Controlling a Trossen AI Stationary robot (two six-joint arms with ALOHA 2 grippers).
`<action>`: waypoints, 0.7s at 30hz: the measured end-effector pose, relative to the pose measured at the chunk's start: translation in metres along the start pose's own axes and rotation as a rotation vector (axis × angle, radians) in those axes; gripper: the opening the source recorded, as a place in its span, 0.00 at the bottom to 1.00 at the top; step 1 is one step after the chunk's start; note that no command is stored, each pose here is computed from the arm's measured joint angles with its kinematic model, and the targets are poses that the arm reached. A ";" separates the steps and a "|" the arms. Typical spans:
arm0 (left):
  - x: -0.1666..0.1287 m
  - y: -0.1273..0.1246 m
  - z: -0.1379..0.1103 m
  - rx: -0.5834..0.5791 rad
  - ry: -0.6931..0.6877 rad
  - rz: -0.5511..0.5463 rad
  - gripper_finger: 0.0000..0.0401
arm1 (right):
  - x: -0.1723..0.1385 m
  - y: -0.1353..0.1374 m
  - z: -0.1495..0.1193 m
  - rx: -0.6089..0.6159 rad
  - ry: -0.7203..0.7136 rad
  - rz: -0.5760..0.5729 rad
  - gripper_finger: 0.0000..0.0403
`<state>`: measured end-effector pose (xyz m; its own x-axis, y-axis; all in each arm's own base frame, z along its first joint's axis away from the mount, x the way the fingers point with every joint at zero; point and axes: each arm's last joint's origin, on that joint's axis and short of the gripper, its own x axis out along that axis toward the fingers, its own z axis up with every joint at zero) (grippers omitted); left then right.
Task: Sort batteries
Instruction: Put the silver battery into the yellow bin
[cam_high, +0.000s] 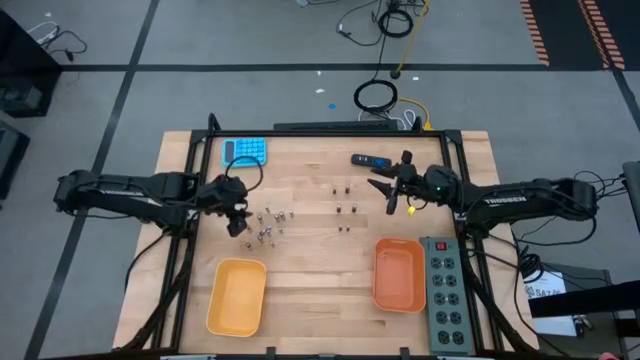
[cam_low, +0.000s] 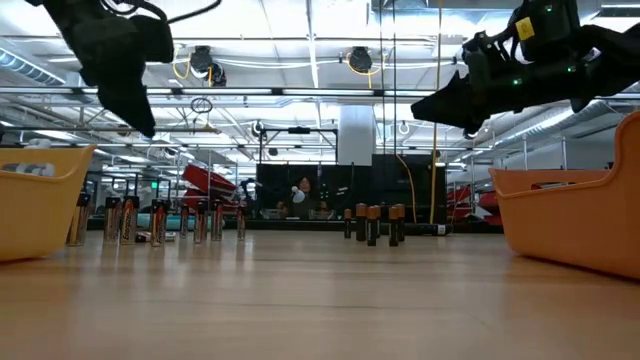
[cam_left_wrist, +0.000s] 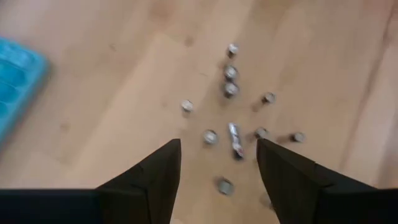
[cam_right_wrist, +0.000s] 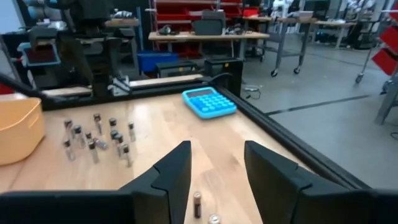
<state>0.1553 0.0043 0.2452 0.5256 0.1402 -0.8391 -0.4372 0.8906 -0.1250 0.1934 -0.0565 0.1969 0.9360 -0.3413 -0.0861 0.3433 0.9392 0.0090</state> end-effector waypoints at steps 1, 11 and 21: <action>0.002 -0.001 -0.001 -0.014 0.021 0.003 0.55 | 0.000 0.001 -0.001 0.003 0.004 0.003 0.36; 0.026 -0.015 -0.007 -0.052 0.185 0.060 0.55 | 0.003 0.005 -0.006 -0.024 0.043 -0.021 0.36; 0.044 -0.037 -0.015 -0.119 0.299 0.017 0.55 | -0.001 0.005 -0.016 -0.042 0.090 -0.032 0.36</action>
<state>0.1835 -0.0288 0.2053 0.2877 0.0059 -0.9577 -0.5356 0.8300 -0.1558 0.1931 -0.0514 0.1806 0.9133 -0.3678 -0.1749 0.3673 0.9294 -0.0366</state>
